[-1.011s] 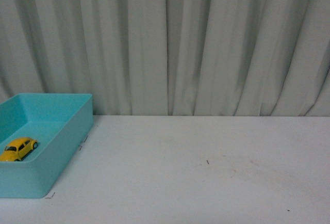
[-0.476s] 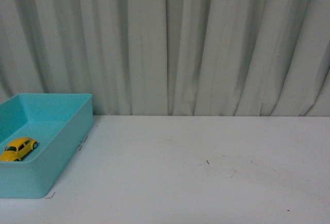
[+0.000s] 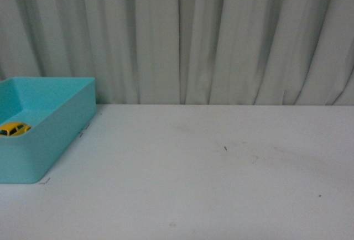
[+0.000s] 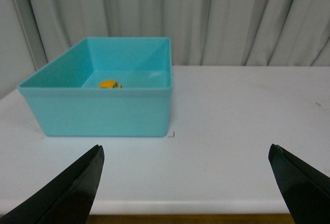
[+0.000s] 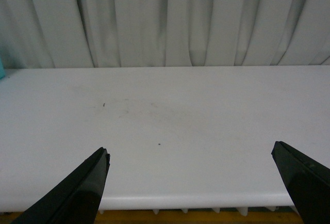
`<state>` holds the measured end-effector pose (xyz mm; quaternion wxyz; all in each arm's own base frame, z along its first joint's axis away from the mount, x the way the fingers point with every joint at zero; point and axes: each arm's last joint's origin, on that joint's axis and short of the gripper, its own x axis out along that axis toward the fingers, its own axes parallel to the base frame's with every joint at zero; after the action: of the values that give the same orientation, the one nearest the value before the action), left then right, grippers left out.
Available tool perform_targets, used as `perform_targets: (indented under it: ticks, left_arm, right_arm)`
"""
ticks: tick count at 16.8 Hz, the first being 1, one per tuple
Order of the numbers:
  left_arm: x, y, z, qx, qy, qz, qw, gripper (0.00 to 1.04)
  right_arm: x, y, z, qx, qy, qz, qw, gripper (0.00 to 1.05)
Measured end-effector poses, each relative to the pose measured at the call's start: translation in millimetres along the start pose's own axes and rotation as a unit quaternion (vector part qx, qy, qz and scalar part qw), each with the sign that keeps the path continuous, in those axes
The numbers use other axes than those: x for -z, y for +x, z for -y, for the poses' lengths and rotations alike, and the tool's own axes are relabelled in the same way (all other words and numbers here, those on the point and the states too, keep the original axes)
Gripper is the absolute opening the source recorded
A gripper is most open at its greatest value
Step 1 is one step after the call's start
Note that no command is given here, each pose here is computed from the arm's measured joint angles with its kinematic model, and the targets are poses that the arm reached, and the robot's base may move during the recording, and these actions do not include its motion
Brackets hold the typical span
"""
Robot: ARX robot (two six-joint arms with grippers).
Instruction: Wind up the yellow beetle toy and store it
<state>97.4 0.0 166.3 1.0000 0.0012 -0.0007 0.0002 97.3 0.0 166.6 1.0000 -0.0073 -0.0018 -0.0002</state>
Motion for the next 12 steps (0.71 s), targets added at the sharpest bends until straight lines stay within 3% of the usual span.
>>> perform_targets:
  ticks: [12]
  left_arm:
    - [0.0, 0.0, 0.0, 0.000, -0.001, 0.000, 1.000, 0.98]
  right_arm:
    - [0.0, 0.0, 0.0, 0.000, 0.000, 0.000, 1.000, 0.98]
